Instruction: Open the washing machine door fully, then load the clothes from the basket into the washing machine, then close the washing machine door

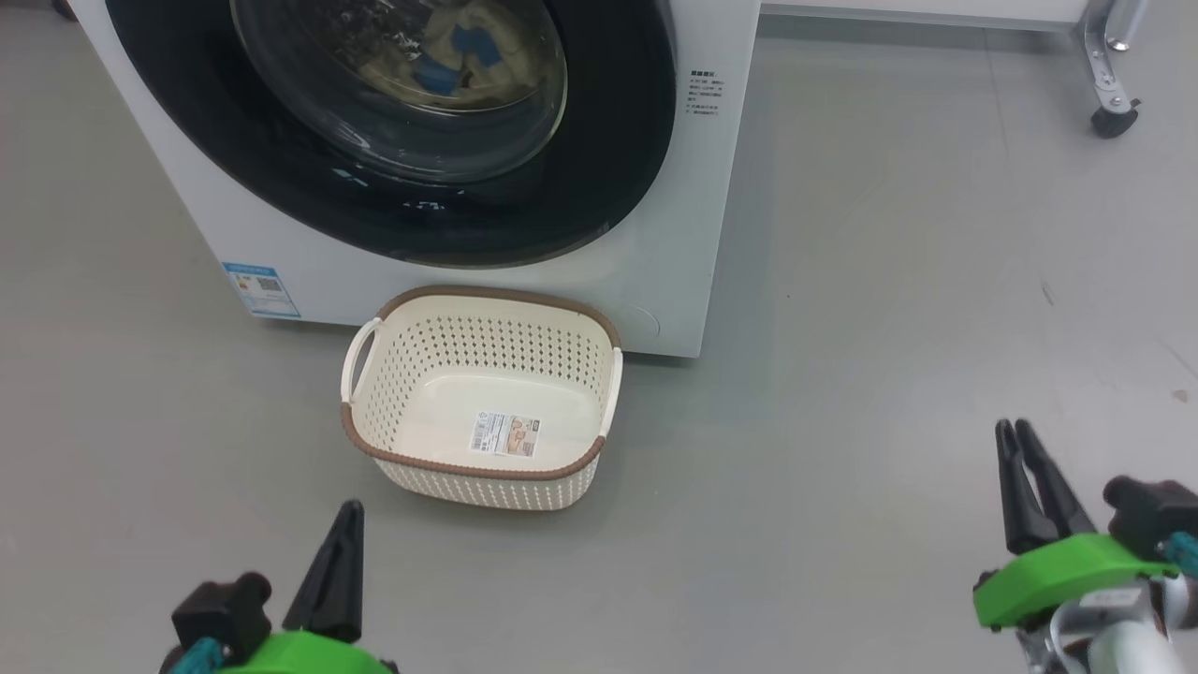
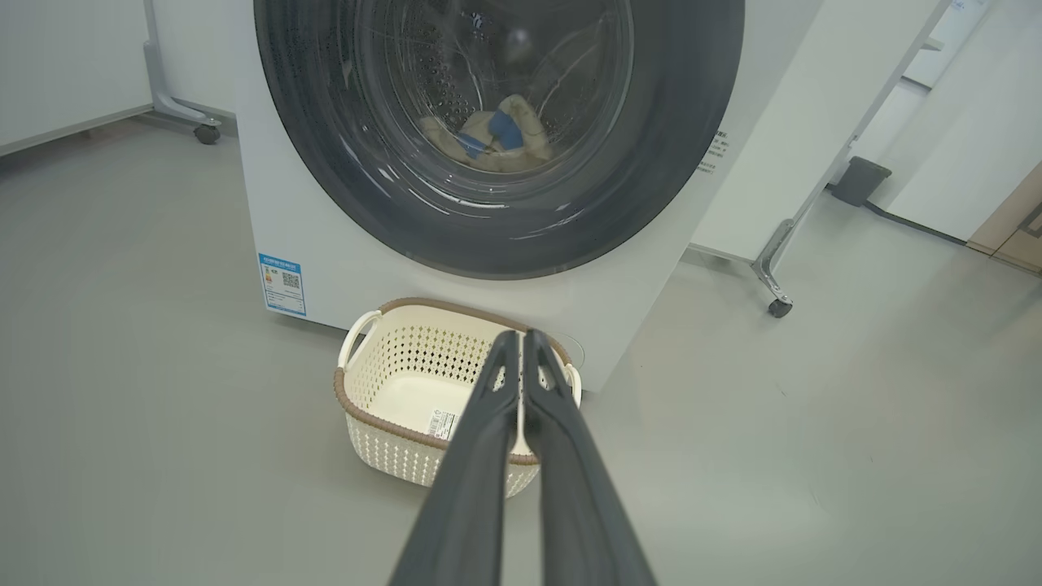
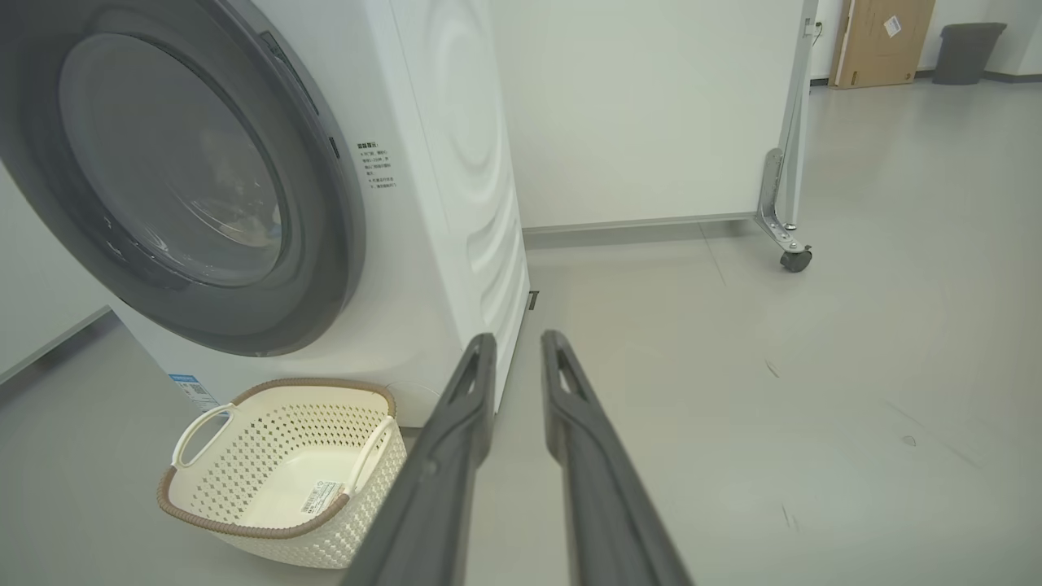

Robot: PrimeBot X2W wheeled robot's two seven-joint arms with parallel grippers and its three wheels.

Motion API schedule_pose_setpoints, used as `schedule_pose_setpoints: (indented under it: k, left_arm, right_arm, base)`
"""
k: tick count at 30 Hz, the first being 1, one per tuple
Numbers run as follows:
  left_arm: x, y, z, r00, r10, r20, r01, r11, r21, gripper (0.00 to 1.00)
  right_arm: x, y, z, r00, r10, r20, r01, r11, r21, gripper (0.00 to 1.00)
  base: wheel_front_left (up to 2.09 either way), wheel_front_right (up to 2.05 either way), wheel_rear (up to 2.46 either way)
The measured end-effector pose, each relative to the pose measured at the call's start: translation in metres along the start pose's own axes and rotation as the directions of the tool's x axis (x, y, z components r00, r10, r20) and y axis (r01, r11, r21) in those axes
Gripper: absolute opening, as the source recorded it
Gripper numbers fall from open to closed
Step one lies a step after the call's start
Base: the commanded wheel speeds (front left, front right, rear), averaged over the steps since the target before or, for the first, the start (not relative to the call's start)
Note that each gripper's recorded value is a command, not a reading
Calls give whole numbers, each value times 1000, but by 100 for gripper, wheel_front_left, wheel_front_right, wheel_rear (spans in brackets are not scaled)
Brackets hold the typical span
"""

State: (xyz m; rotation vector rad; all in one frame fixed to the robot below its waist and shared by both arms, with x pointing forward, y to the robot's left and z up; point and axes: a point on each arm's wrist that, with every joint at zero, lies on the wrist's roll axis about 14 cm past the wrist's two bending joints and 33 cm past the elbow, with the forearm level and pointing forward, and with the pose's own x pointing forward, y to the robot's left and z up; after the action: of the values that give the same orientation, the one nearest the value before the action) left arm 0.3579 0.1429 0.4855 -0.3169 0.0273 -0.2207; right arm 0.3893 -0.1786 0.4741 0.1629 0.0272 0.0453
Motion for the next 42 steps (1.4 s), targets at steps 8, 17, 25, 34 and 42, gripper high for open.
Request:
schedule_pose_setpoints:
  k: [8, 17, 25, 34, 42]
  left_arm:
    - [-14, 4, -26, 996, 37, -76, -42, 997, -66, 0]
    - [-12, 8, -25, 995, 64, -80, -75, 986, -150, 0]
    - [-11, 14, -23, 993, 93, -78, -109, 966, -233, 0]
    - [-10, 20, -21, 989, 120, -81, -139, 939, -313, 0]
    - [-9, 23, -21, 987, 136, -84, -158, 908, -388, 0]
  right_arm:
    - [-17, -7, -29, 995, -34, -92, 40, 998, 57, 0]
    - [-18, -11, -29, 993, -59, -100, 74, 985, 155, 0]
    - [-19, -15, -28, 991, -79, -106, 103, 963, 249, 0]
    - [-20, -18, -27, 989, -96, -111, 129, 930, 343, 0]
    - [-20, -20, -25, 988, -107, -115, 146, 894, 424, 0]
  base:
    - [0, 0, 0]
    - [0, 0, 0]
    - [0, 0, 0]
    - [0, 0, 0]
    - [0, 0, 0]
